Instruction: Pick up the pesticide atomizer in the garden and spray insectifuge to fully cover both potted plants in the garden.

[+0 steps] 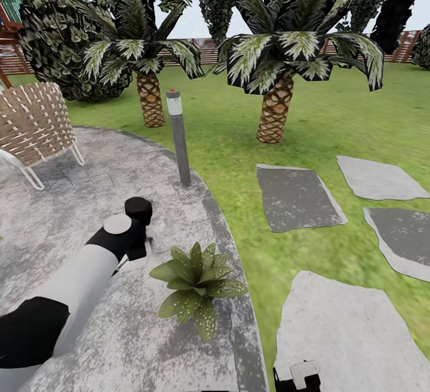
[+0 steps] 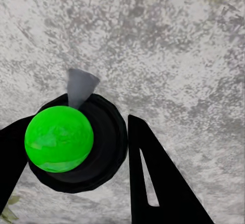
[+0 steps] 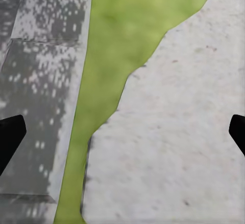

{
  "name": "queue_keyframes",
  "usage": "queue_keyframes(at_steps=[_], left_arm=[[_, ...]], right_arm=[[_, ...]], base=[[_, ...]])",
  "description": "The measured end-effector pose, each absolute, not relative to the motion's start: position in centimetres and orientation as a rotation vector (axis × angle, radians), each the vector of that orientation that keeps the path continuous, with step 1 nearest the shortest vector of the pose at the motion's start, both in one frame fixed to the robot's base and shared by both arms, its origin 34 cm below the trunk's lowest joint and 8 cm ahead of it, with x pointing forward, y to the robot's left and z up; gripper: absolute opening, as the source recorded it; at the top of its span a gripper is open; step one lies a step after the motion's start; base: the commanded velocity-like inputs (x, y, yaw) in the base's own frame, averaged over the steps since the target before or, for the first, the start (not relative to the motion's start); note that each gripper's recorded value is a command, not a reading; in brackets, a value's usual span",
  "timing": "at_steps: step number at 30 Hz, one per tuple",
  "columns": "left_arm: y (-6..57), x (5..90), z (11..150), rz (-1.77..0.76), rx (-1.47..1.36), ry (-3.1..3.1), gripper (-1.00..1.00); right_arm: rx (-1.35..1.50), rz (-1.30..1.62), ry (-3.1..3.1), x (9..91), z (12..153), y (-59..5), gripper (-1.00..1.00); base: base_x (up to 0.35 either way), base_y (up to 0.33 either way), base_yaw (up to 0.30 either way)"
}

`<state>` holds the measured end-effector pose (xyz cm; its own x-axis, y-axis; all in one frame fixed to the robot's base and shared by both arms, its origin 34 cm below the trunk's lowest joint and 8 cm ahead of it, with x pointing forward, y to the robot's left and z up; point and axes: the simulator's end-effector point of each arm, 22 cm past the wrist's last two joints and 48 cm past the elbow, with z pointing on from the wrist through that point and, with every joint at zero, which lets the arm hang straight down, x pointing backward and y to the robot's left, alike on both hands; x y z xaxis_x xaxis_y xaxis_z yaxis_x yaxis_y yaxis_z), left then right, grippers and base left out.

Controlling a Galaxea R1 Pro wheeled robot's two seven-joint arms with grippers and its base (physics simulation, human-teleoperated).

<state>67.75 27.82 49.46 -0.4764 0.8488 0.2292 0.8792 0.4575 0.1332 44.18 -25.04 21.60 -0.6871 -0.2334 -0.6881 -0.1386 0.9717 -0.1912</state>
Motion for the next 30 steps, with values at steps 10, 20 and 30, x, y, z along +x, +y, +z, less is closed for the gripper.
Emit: queue_keyframes(at_steps=[10, 20, 30], left_arm=[[30.3, 62.6, 44.6, -0.273, -1.491, -2.479, -1.00], [20.7, 67.8, 49.8, -0.283, -1.721, -2.559, -1.00], [20.3, 67.9, 49.9, -0.359, -1.853, -2.417, -1.00]], right_arm=[[-0.258, -0.158, 2.338, 44.2, 21.6, -25.0, 1.00], [-0.258, -0.158, 2.337, 44.2, 21.6, -25.1, 1.00], [-0.258, -0.158, 2.337, 44.2, 21.6, -25.0, 1.00]], base=[[0.000, 0.000, 0.000], [0.000, 0.000, 0.000], [0.000, 0.000, -0.192]])
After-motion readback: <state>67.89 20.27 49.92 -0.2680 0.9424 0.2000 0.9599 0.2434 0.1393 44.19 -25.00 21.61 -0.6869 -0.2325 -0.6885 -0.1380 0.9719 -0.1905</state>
